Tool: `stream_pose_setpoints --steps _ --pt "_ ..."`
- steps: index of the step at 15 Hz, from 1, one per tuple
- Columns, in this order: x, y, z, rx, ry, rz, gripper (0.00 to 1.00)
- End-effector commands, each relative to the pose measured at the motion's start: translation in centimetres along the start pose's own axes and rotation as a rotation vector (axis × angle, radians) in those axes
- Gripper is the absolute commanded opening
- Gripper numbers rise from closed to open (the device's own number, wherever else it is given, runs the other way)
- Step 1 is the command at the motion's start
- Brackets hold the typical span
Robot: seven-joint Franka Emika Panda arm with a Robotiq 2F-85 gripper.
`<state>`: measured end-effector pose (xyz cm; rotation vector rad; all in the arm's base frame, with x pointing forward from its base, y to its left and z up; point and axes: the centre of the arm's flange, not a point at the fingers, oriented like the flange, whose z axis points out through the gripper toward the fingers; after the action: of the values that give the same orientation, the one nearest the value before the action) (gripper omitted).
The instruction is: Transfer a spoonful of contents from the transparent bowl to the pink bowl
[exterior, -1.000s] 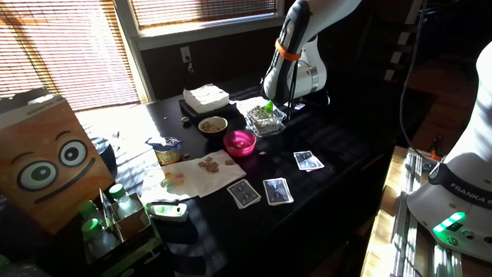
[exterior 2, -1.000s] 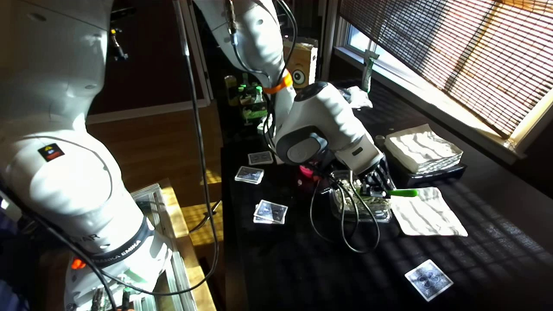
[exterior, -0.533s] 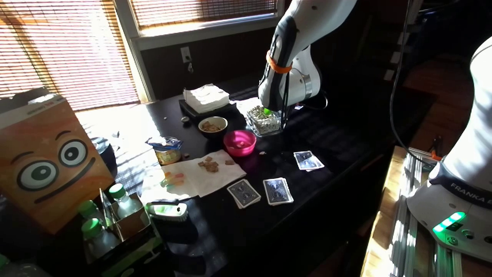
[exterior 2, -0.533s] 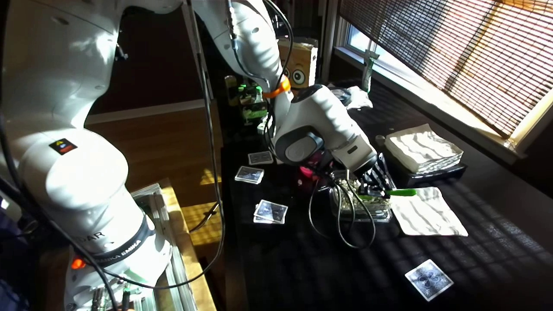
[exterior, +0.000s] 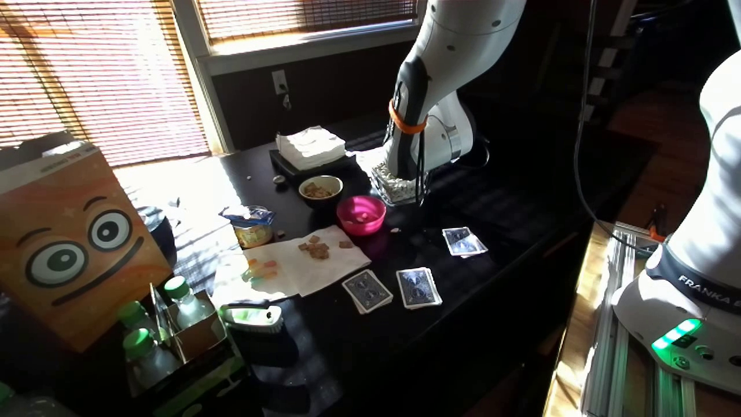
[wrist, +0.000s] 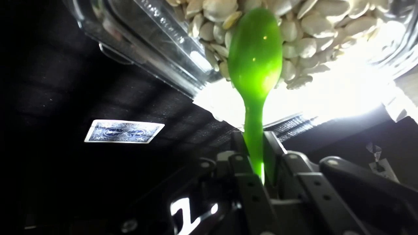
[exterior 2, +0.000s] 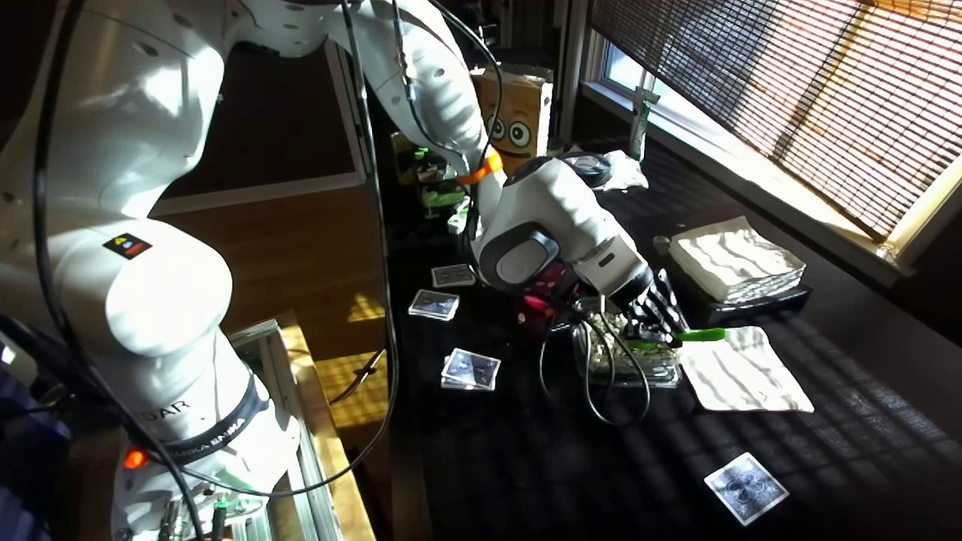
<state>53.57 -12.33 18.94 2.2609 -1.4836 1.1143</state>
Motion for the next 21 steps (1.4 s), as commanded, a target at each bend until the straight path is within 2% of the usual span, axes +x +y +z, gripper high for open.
stream_pose_setpoints --steps 1,3,14,21 --pt "-0.8 -1.2 0.7 -0.032 0.032 0.009 0.05" --pt "-1.1 -1.3 0.9 -0.042 0.026 0.005 0.05" --pt "-1.1 -2.1 1.2 -0.132 -0.126 0.064 0.05" --pt "0.0 -2.6 -0.4 -0.144 -0.028 0.142 0.05"
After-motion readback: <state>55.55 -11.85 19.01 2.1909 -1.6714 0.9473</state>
